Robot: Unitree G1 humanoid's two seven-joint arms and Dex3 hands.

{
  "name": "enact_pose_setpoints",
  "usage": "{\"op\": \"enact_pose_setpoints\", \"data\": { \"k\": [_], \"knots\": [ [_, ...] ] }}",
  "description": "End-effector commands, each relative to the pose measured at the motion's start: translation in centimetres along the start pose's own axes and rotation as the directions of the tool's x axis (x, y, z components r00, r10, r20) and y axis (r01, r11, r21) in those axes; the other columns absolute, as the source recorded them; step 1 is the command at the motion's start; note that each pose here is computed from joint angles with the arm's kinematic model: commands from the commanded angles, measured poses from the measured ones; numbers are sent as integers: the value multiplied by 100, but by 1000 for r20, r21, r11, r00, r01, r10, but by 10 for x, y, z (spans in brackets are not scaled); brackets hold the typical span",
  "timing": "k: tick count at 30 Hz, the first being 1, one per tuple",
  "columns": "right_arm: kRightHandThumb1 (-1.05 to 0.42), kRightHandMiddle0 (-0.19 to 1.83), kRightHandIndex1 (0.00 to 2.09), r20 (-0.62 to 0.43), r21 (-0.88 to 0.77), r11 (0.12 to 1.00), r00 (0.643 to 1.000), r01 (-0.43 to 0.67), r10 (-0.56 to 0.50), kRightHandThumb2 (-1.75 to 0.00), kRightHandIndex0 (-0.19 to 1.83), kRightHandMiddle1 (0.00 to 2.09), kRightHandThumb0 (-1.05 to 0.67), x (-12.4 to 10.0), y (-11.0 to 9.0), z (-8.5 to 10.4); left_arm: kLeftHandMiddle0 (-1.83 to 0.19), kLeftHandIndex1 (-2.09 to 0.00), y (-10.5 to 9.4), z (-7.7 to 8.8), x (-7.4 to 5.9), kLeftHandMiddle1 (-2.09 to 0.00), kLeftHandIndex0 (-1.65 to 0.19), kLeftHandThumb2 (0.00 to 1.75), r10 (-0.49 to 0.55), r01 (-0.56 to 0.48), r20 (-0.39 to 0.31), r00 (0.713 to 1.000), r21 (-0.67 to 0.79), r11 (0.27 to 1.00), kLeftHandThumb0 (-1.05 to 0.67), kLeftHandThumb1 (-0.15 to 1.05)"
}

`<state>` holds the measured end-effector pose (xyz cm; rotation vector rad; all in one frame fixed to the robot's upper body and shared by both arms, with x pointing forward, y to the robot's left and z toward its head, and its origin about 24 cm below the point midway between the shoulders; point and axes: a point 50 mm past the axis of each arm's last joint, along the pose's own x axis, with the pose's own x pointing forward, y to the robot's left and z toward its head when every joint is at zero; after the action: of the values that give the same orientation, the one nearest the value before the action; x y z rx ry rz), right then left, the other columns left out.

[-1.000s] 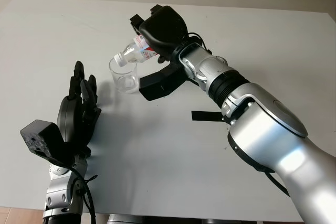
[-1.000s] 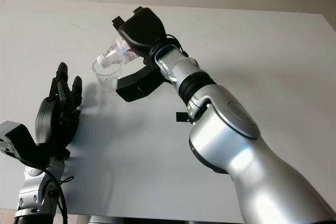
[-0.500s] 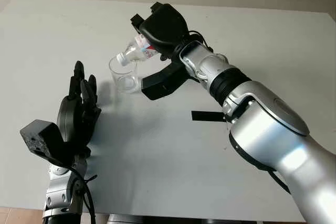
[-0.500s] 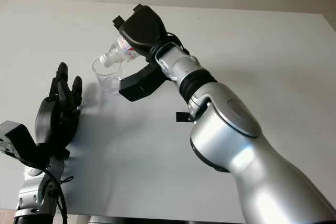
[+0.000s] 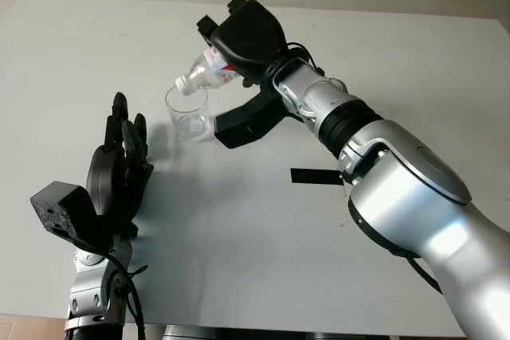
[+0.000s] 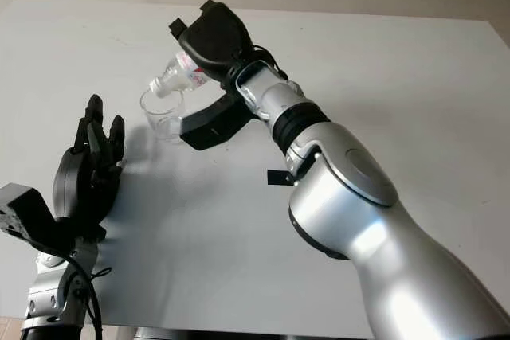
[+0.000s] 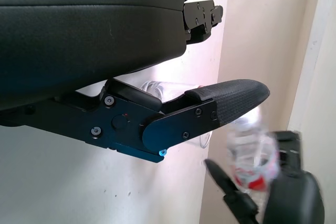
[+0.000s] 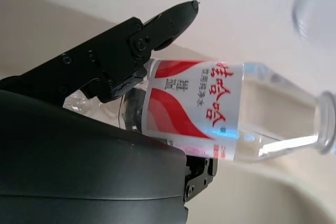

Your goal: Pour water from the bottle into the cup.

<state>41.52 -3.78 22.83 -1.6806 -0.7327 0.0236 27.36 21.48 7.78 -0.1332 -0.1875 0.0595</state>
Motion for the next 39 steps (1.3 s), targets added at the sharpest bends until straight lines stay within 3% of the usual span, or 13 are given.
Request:
{"op": "enact_pose_setpoints", "data": {
  "k": [1, 3, 4, 6, 9, 12, 14, 16, 21, 25, 29, 34, 39],
  "knots": [
    [-97, 22, 209, -70, 103, 993, 996, 63, -56, -5, 65, 164, -36, 1, -9, -12, 4, -5, 1, 1, 1, -6, 11, 75, 5, -5, 3, 1000, 3, 1000, -81, 105],
    [-102, 13, 209, -129, 209, 973, 989, 92, -66, -6, 64, 181, -29, 0, -9, -18, 4, -5, 1, 1, 1, -5, 11, 75, 4, -4, 2, 1000, -1, 1000, -81, 105],
    [-103, 15, 209, -147, 241, 965, 987, 101, -67, -9, 79, 198, -24, -1, -9, -20, 4, -5, 2, 1, 1, -5, 11, 75, 3, -3, 2, 1000, -2, 1000, -81, 105],
    [-104, 25, 209, -185, 315, 943, 981, 110, -53, -14, 96, 206, -21, -1, -9, -24, 4, -5, 2, 1, 1, -5, 11, 75, 4, -4, 3, 1000, 1, 1000, -81, 105],
    [-97, 88, 209, -286, 502, 852, 958, 150, 0, -36, 127, 209, -19, -4, -8, -35, 4, -5, 4, 2, 0, -5, 11, 75, 3, -3, 2, 1000, 4, 1000, -81, 105],
    [-89, 107, 209, -342, 620, 761, 939, 189, 45, -45, 128, 209, -19, -6, -5, -41, 4, -5, 5, 1, 0, -5, 11, 75, 2, -2, 0, 1000, 2, 1000, -81, 105],
    [-81, 131, 209, -376, 705, 673, 923, 226, 85, -58, 131, 209, -17, -10, 1, -45, 4, -6, 6, 1, 1, -5, 10, 74, -4, 4, -2, 1000, -2, 1000, -80, 105],
    [-87, 131, 209, -393, 753, 609, 913, 251, 109, -48, 123, 209, -18, -14, 7, -48, 4, -6, 6, 0, 2, -5, 10, 74, -8, 7, -3, 1000, -5, 1000, -81, 105],
    [-89, 129, 209, -429, 849, 402, 891, 342, 147, -43, 121, 209, -18, -28, 23, -51, 5, -5, 4, -2, 4, -5, 11, 75, -28, 27, -5, 1000, -17, 999, -80, 105],
    [-102, 123, 209, -400, 907, 224, 895, 356, 196, -28, 123, 209, -19, -42, 38, -55, 4, -6, 1, -3, 5, -5, 10, 75, -33, 33, -12, 999, -20, 999, -81, 105],
    [-104, 118, 209, -340, 935, -14, 907, 354, 250, -27, 126, 209, -20, -58, 52, -60, 5, -5, 1, -3, 4, -5, 11, 75, -37, 37, -15, 999, -17, 999, -81, 105],
    [-105, 105, 209, -281, 936, -140, 925, 323, 256, -25, 127, 209, -17, -86, 62, -66, 6, -5, 2, -4, 4, -5, 12, 75, -40, 40, -16, 999, -23, 999, -81, 105],
    [-105, 86, 209, -236, 947, -155, 938, 281, 253, -24, 121, 209, -18, -114, 59, -66, 6, -5, 1, -5, 3, -5, 12, 77, -38, 38, -25, 999, -23, 999, -80, 105]
  ]
}}
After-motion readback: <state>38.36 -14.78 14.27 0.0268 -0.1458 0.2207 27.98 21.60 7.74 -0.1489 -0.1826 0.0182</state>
